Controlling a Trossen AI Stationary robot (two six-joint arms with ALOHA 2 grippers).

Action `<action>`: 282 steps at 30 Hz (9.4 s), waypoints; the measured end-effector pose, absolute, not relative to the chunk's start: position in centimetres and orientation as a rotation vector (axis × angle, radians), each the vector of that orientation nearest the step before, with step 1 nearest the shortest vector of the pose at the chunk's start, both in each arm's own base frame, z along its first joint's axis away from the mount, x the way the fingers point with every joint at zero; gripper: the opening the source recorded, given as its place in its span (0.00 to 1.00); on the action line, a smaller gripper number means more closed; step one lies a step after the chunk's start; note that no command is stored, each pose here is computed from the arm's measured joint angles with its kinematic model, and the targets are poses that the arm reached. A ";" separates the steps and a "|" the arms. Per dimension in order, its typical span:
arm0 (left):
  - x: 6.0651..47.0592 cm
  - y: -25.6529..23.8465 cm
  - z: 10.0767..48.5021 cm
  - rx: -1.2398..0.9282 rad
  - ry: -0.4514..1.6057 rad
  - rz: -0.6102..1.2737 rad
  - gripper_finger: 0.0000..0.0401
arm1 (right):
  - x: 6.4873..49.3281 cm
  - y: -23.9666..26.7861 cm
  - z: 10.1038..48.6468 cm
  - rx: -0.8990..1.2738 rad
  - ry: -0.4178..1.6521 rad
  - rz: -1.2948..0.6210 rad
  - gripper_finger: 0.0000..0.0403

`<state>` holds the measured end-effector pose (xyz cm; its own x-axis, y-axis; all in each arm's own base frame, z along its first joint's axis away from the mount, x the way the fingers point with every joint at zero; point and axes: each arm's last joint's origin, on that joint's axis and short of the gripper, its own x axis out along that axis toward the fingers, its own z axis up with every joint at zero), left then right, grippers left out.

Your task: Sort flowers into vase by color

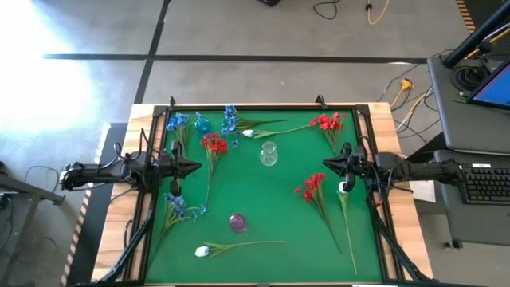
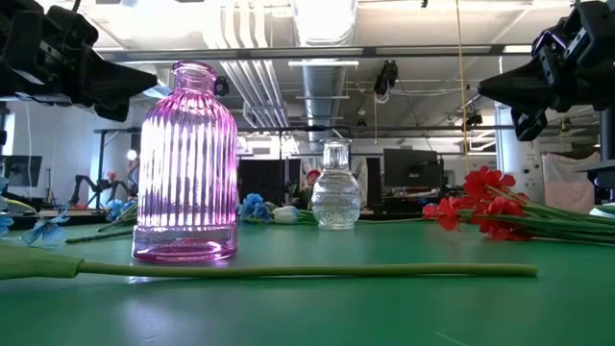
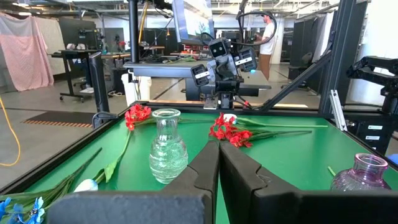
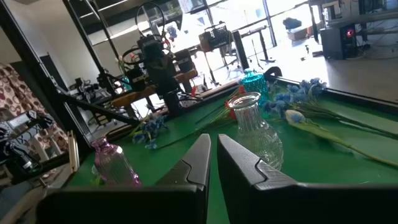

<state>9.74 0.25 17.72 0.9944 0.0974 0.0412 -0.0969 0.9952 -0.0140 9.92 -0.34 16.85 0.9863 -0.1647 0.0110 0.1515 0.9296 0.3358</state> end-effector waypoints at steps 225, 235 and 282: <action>18.6 -0.2 24.9 -0.645 0.493 0.376 0.00 | 23.8 -4.9 30.3 -0.101 -0.280 -0.285 0.09; 18.6 -0.2 24.9 -0.640 0.491 0.380 0.00 | 25.0 -5.4 29.2 -0.125 -0.267 -0.346 0.09; 17.8 0.9 24.1 -0.805 0.459 0.661 0.00 | 26.5 -6.0 25.1 -0.075 0.029 -0.364 0.62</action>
<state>17.81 0.85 24.09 0.7095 0.3613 -0.6050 -0.6929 0.5136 -0.5060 26.52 -6.01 25.13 0.9340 -0.3570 -0.0151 0.3548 0.9316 -0.0784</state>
